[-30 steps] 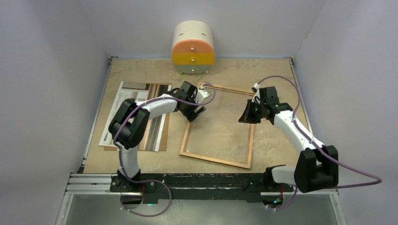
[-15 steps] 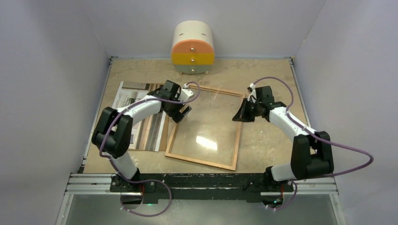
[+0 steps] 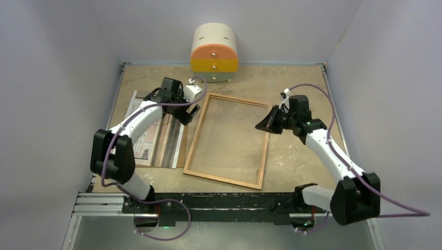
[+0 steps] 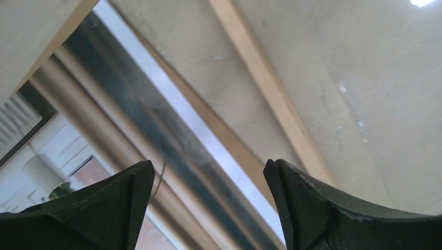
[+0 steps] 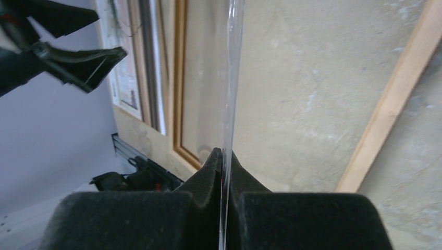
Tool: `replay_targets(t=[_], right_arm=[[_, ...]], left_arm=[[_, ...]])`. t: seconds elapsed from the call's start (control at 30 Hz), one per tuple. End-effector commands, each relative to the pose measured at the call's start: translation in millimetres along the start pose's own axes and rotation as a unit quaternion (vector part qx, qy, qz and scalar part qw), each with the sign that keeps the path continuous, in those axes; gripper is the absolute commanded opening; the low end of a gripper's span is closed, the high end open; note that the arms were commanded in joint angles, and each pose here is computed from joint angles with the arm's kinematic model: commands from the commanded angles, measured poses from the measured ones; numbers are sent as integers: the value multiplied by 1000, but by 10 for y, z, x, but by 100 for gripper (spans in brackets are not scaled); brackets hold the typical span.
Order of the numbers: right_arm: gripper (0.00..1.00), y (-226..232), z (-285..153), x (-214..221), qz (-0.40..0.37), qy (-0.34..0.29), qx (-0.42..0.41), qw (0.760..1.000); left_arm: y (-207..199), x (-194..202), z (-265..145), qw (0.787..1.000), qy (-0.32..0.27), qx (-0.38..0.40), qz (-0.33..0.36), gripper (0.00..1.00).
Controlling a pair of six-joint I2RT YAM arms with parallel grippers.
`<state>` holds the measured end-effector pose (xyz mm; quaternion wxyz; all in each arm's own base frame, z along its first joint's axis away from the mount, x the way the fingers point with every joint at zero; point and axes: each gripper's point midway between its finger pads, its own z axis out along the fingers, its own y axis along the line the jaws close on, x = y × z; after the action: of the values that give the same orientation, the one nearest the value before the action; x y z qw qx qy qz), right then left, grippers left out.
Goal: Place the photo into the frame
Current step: Move the photo frame to the center of the board, then place the photo frame item in the photo frame.
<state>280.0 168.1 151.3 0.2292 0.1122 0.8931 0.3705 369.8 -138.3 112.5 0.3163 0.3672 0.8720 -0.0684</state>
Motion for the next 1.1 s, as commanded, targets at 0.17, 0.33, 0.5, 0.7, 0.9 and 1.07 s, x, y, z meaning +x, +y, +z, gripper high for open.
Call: replay_targets(t=[0.17, 0.33, 0.5, 0.7, 0.9, 1.07], right_arm=[[0, 556, -300, 78, -46, -8, 22, 999], [0, 1146, -401, -203, -74, -26, -55, 995], [0, 1719, -467, -327, -81, -34, -135, 987], [0, 1937, -526, -306, -50, -61, -200, 977], [0, 1420, -184, -115, -11, -74, -178, 981], [0, 946, 82, 56, 15, -96, -162, 982]], left_arm=[[314, 267, -4, 997, 36, -47, 48, 86], [427, 337, 12, 998, 39, -46, 25, 86], [686, 237, -130, 997, 7, -67, -23, 85], [922, 280, -274, 995, 4, -77, -57, 86], [919, 352, -260, 995, 13, -76, -57, 86], [867, 446, -233, 996, 20, -72, -54, 84]])
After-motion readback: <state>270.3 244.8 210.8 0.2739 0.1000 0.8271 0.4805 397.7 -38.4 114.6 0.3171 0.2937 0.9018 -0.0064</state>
